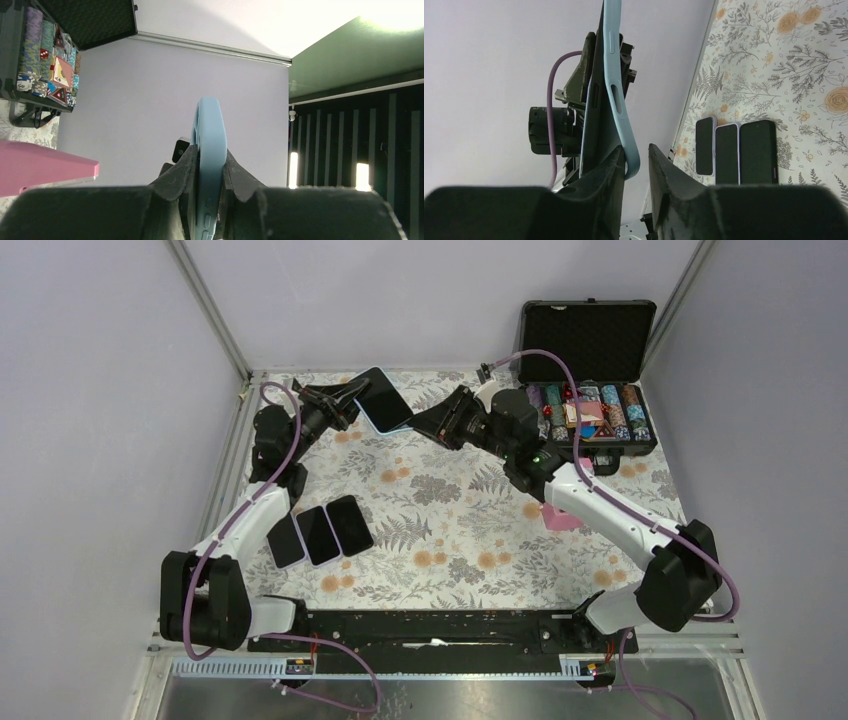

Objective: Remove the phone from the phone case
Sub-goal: Remove the phone case from the phone.

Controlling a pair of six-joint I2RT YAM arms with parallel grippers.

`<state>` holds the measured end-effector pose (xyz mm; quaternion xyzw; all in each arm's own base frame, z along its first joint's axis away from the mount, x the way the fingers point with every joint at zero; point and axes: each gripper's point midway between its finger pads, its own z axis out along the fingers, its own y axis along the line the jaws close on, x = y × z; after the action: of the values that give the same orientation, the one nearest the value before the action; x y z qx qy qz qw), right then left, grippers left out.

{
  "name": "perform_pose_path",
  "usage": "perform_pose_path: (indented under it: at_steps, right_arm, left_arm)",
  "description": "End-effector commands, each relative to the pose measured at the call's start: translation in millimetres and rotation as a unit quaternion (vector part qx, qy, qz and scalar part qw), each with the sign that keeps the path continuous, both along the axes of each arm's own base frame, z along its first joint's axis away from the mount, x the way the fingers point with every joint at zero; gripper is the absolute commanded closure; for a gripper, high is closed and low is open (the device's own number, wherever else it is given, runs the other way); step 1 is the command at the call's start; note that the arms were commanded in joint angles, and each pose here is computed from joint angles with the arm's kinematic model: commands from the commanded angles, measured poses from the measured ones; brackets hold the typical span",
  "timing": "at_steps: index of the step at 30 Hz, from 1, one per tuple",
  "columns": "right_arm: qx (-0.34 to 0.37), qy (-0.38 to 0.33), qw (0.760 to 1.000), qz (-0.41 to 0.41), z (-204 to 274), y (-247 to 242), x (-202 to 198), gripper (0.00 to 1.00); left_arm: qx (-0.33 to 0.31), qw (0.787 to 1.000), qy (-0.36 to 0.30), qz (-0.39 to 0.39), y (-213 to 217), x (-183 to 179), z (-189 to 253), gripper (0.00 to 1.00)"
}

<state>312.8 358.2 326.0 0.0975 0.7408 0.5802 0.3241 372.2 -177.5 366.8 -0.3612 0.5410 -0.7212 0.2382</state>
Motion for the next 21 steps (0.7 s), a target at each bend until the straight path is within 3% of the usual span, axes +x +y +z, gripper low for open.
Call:
perform_pose_path:
  at_steps: [1,5,9,12,17,21]
  right_arm:
    - [-0.100,0.083,0.989,0.073,-85.8,19.9,-30.3,0.67]
    - [-0.040,0.063,0.993,0.091,-59.9,29.8,-31.7,0.58]
    - [0.016,0.035,0.993,0.113,-24.9,37.2,-35.7,0.57]
    - [0.039,0.022,0.991,0.128,-8.2,40.2,-39.0,0.68]
    - [0.070,-0.006,0.989,0.130,13.2,36.2,-41.8,1.00]
    - [0.080,-0.027,0.989,0.124,23.6,26.7,-41.3,1.00]
  left_arm:
    - [-0.122,0.982,-0.098,-0.108,-12.8,-66.0,109.9,1.00]
    - [-0.088,0.983,-0.125,-0.098,-16.6,-63.5,106.2,1.00]
    - [-0.021,0.988,-0.127,-0.090,-24.2,-59.3,90.2,1.00]
    - [-0.001,0.986,-0.138,-0.092,-26.7,-60.0,86.0,1.00]
    - [0.036,0.983,-0.151,-0.098,-31.8,-59.3,78.0,0.97]
    - [0.078,0.979,-0.158,-0.102,-35.4,-60.1,65.6,0.80]
